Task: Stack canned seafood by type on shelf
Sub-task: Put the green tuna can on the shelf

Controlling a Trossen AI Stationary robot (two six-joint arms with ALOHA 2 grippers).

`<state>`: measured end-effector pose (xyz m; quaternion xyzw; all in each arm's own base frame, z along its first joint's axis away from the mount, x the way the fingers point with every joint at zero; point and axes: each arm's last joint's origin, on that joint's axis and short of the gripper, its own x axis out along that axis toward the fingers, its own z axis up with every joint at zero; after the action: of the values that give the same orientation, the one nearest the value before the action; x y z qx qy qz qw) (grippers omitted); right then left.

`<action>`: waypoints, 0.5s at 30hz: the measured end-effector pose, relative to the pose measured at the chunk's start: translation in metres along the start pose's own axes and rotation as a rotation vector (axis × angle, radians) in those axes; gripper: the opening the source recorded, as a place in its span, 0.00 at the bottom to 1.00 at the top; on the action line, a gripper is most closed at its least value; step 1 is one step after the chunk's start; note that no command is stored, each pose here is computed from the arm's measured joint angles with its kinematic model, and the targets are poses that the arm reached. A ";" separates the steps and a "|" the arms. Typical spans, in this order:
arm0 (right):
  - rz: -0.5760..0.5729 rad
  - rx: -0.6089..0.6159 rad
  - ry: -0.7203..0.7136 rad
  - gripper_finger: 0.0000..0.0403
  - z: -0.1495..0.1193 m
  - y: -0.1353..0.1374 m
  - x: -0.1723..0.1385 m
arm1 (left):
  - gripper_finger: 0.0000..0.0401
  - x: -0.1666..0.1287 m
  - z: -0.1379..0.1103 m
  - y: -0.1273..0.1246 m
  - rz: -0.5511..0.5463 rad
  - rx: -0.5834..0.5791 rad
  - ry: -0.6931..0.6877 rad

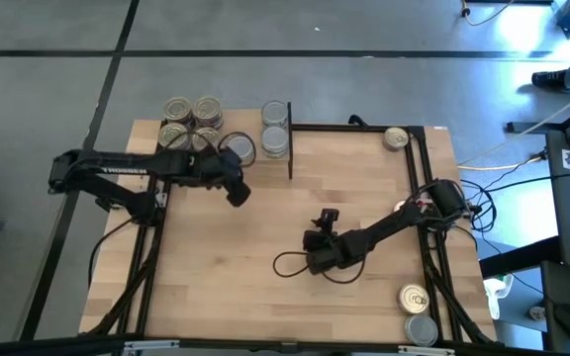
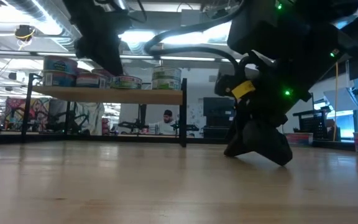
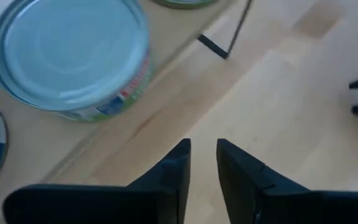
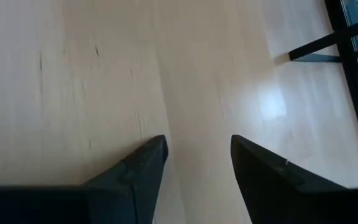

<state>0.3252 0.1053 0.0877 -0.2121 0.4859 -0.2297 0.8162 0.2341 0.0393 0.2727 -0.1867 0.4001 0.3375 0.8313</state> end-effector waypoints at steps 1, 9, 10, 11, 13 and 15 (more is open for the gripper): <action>-0.001 -0.001 0.000 0.47 -0.001 0.000 0.001 | 0.17 0.002 0.002 0.004 0.002 -0.018 0.004; 0.004 0.022 -0.029 0.47 -0.005 0.002 0.003 | 0.09 0.014 0.014 0.028 -0.002 -0.128 0.059; 0.006 0.029 -0.036 0.47 -0.004 0.002 0.003 | 0.09 0.015 0.015 0.030 -0.007 -0.133 0.072; 0.009 0.037 -0.044 0.47 -0.003 0.003 0.003 | 0.08 0.016 0.015 0.032 -0.006 -0.134 0.080; 0.011 0.053 -0.059 0.47 -0.002 0.003 0.004 | 0.07 0.018 0.017 0.034 -0.003 -0.131 0.083; 0.016 0.069 -0.076 0.47 0.000 0.004 0.004 | 0.07 0.019 0.018 0.038 0.004 -0.130 0.081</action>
<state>0.3278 0.1061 0.0825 -0.1886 0.4478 -0.2316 0.8428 0.2259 0.0844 0.2671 -0.2529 0.4111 0.3563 0.8000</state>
